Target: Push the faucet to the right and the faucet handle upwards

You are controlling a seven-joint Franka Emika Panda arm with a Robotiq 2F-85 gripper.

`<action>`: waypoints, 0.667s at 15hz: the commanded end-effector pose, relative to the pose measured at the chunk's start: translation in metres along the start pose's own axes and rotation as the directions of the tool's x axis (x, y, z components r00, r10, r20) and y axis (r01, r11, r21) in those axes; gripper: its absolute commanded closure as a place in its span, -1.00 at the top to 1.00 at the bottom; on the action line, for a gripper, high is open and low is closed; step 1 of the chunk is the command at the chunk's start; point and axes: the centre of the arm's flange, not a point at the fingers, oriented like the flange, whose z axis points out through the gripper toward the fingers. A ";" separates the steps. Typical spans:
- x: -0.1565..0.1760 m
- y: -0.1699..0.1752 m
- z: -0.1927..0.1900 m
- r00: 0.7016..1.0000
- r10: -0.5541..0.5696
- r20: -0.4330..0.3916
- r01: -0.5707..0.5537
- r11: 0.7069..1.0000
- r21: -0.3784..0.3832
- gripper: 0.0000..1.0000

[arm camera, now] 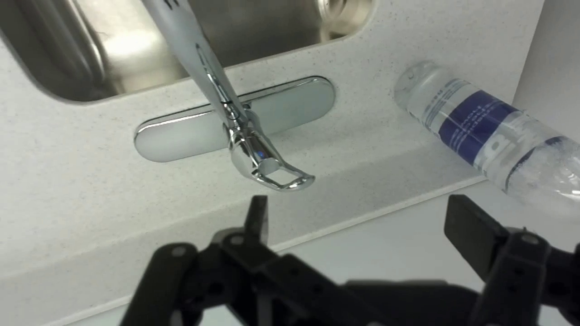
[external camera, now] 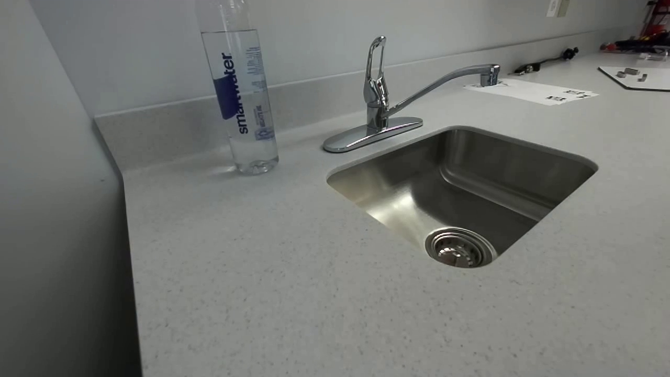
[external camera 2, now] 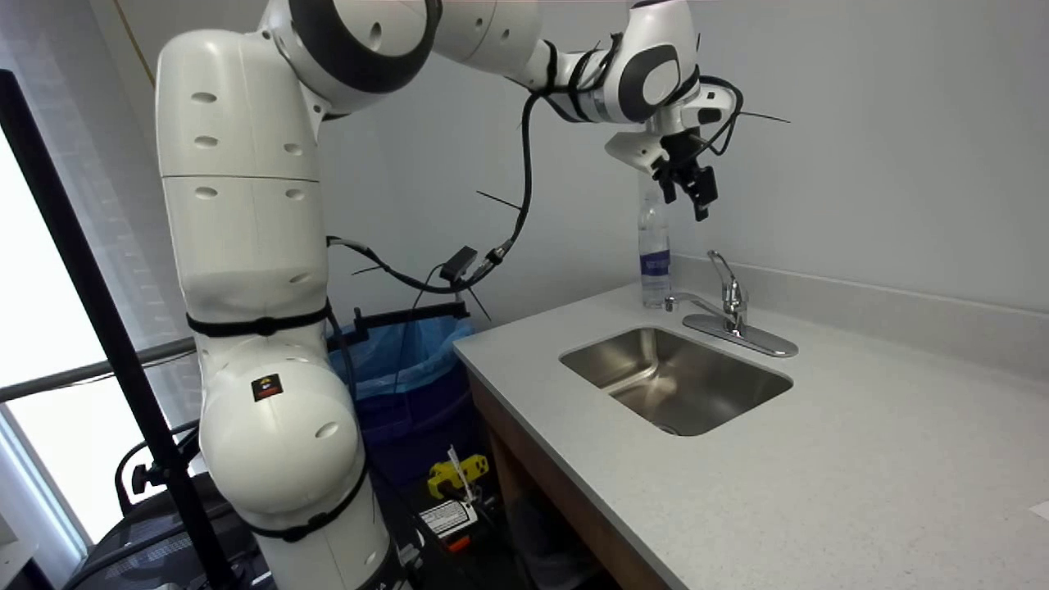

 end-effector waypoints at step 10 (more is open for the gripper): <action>-0.056 0.073 -0.060 0.994 -0.106 0.039 0.103 0.990 0.093 1.00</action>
